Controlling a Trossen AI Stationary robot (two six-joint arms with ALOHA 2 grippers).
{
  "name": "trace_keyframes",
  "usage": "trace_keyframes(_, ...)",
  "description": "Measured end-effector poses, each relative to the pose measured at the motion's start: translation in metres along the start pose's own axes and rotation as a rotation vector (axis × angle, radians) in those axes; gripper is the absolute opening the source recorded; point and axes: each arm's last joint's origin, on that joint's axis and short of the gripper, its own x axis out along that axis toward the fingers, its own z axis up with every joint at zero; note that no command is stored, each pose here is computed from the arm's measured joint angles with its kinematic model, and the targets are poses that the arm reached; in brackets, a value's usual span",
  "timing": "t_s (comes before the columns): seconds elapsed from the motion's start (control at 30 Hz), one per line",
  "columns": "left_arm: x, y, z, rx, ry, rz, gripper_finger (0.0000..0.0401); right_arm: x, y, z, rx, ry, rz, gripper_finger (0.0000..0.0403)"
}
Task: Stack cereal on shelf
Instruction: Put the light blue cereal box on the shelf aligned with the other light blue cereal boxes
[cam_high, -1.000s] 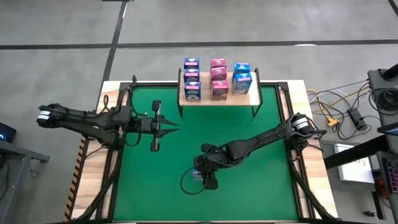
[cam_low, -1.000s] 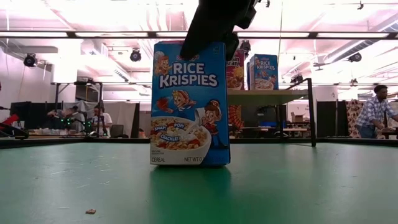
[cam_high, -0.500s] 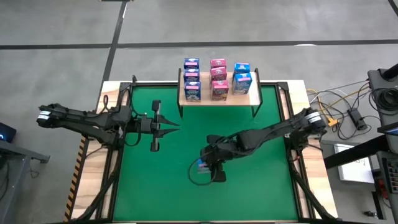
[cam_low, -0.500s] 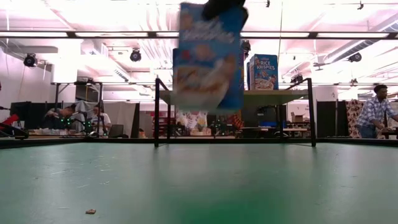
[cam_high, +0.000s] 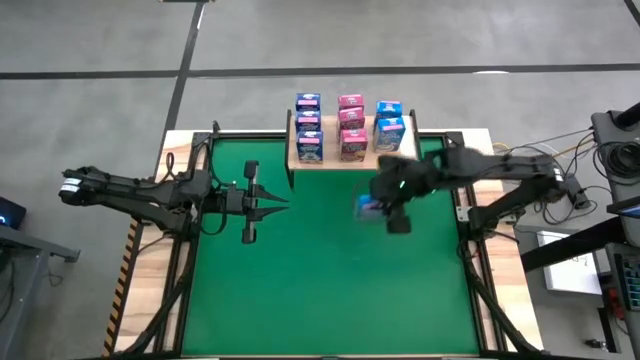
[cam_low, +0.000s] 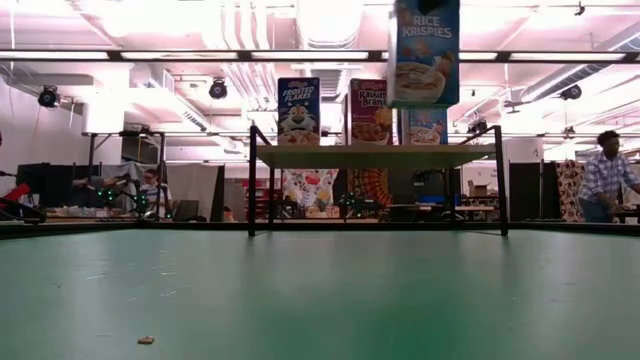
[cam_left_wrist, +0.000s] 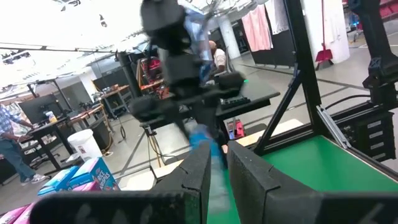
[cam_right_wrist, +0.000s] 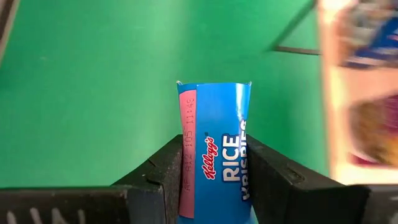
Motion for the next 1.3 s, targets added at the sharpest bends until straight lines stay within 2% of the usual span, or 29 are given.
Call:
trace_keyframes(0.23,0.000,0.000,0.000,-0.001,0.000,0.000,0.0038,-0.042,-0.042,-0.022,-0.018,-0.047,-0.117,0.0133)
trace_keyframes(0.4,0.000,0.000,0.000,-0.001,0.001,0.000,0.0038,-0.056,-0.066,-0.037,-0.006,-0.015,-0.184,0.0132)
trace_keyframes(0.57,0.000,0.000,0.000,-0.001,0.003,-0.001,0.0038,-0.056,-0.087,-0.047,0.013,0.043,-0.217,0.0132)
trace_keyframes(0.87,0.000,0.000,0.000,0.001,0.003,-0.001,0.0038,-0.048,-0.120,-0.056,0.056,0.059,-0.163,0.0132)
trace_keyframes(1.3,0.000,0.000,0.000,0.002,0.003,-0.001,0.0038,-0.031,-0.141,-0.059,0.091,0.079,-0.141,0.0132)
